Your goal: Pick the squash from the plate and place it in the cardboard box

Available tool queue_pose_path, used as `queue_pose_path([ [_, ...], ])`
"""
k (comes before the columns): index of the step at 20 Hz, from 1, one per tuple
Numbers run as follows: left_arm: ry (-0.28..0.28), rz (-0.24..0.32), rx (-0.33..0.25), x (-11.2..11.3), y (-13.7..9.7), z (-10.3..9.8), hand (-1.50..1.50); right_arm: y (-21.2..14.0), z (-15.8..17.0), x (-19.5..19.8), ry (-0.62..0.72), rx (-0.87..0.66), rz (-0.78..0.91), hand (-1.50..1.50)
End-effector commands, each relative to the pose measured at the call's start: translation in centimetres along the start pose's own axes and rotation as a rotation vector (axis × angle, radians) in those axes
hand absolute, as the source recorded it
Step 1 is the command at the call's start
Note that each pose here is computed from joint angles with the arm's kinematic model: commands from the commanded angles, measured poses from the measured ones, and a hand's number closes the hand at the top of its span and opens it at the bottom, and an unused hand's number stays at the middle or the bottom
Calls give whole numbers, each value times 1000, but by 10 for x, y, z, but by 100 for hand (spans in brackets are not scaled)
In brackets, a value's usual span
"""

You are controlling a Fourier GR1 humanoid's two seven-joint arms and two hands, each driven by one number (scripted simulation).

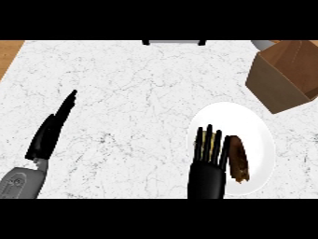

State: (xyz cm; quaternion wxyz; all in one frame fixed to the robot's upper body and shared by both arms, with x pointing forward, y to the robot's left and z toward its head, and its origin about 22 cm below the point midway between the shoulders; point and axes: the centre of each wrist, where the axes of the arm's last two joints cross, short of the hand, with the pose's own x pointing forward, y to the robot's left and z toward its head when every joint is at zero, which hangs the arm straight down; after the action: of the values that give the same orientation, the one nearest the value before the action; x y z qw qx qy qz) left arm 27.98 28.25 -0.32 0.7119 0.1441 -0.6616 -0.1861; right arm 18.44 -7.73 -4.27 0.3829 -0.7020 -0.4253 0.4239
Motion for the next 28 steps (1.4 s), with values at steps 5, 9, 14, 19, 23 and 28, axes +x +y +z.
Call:
queue_pose_path([
  [5,11,-1,4,6,-11,3,0,20,-6,-6,9,22,-25,-150],
  [9,1,-17,5,-3,10,-3,0,9,-20,8,-2,20,-17,-150],
  [14,-5,-4,0,2,-1,4,0,44,-39,-4,-7,66,-32,150],
  [19,-2,-4,-23,0,-9,8,0,46,-29,-9,-85,-108,136,150],
  [23,-2,5,-12,13,-15,-3,0,44,-31,-13,-105,-203,137,150],
  [28,1,-9,3,-2,2,11,0,39,-31,-7,-75,-306,157,150],
])
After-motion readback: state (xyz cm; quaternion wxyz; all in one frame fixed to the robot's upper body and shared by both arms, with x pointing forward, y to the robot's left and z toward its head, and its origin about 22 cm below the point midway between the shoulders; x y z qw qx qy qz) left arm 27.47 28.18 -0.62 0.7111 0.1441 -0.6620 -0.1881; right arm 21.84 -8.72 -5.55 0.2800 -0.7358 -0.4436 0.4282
